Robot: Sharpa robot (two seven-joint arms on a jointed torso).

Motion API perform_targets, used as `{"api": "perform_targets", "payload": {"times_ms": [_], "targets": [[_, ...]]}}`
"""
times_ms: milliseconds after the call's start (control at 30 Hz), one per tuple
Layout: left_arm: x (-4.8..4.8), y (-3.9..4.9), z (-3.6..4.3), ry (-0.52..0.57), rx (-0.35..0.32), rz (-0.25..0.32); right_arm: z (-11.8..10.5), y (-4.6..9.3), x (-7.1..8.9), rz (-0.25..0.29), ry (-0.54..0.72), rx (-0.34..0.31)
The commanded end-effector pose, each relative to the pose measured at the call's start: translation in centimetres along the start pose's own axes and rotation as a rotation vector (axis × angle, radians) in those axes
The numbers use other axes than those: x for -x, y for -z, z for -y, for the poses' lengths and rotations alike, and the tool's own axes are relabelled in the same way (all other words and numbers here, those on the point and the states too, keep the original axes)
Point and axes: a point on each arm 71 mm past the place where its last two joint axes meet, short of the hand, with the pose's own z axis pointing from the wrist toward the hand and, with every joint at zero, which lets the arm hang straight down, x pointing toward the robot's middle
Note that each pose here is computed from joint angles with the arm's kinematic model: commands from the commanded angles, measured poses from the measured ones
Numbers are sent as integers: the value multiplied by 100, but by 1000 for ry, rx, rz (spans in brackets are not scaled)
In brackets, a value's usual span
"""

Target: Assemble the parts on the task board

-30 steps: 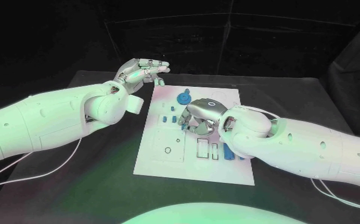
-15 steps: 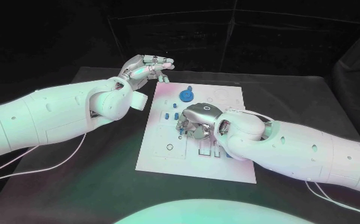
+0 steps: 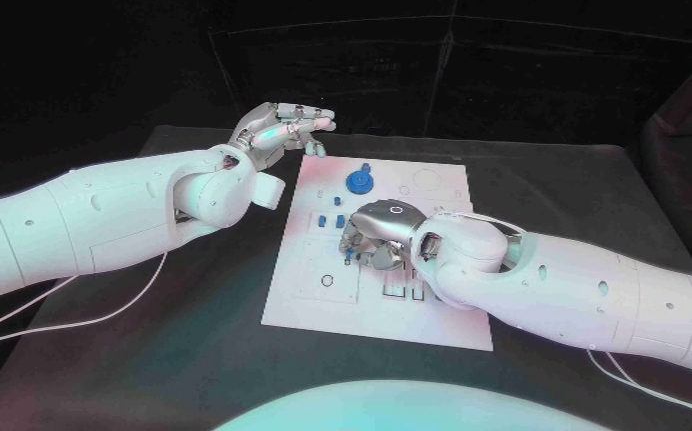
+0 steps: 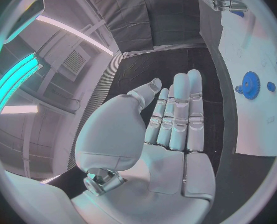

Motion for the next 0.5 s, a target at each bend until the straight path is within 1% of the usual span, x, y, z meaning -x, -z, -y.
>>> {"api": "perform_targets", "payload": {"times_ms": [33, 500], "targets": [[-5, -7, 9, 5, -2, -2, -20, -1, -13, -13, 18, 8], [5, -14, 4, 4, 1, -1, -26, -14, -34, -27, 23, 8]]}}
